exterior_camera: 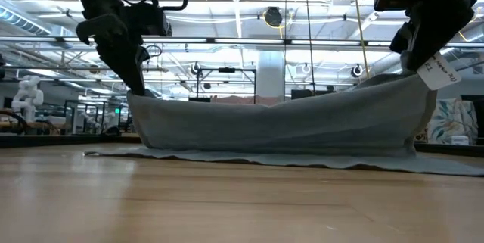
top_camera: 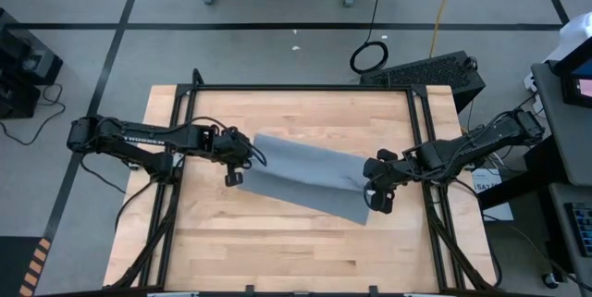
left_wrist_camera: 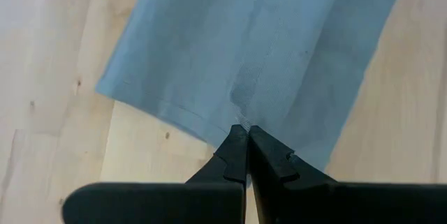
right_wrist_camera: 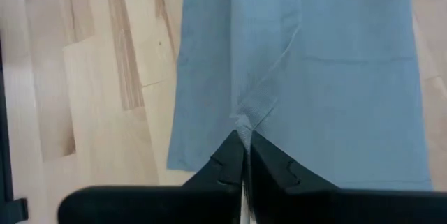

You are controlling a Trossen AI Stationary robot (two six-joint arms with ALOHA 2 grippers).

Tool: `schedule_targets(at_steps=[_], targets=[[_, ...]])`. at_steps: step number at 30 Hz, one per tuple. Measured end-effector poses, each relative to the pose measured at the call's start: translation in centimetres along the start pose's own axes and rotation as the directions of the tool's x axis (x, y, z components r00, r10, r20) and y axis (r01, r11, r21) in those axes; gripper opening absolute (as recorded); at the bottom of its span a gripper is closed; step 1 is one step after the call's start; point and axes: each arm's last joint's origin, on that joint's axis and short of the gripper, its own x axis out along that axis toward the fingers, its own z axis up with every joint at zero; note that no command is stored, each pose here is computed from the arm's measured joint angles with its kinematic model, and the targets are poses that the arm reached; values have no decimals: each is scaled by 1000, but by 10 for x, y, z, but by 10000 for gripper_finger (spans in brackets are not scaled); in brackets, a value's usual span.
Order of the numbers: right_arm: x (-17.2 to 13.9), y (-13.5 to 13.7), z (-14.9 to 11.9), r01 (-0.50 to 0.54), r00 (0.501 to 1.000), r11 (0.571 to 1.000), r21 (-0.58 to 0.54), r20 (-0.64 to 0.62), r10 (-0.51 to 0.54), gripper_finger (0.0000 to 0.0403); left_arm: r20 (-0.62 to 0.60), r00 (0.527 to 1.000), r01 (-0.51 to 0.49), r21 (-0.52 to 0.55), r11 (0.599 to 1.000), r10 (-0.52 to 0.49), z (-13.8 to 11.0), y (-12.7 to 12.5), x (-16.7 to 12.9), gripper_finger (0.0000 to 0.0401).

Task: Roll towel
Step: Fold the gray towel on the table

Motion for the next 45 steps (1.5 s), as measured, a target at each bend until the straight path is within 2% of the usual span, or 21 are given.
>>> schedule_targets(at_steps=[14, 18, 24, 33, 39, 41, 45], targets=[[-2, 15, -11, -31, 999, 1000, -2, -15, 31, 95, 12, 999, 32, -7, 999, -31, 0, -14, -1, 12], [1, 20, -14, 23, 1000, 1000, -7, 21, -22, 109, 10, 999, 41, 0, 999, -41, -1, -19, -2, 44], [13, 30, -21, 68, 998, 996, -49, -2, -69, 125, -2, 999, 44, 9, 999, -44, -2, -21, -2, 103], [28, 42, -26, 69, 997, 993, -93, -37, -73, 128, -42, 999, 30, 11, 999, -29, -6, -20, -2, 160], [32, 43, -26, 73, 996, 993, -93, -42, -77, 128, -47, 999, 7, -39, 999, -9, -10, -20, 1, 149], [32, 44, -26, 70, 996, 992, -106, -40, -75, 128, -49, 998, -41, -54, 998, 39, -16, -19, 8, 134], [32, 45, -24, 73, 997, 990, -120, -6, -74, 128, -58, 997, -51, -73, 996, 47, -30, -18, 21, 90]])
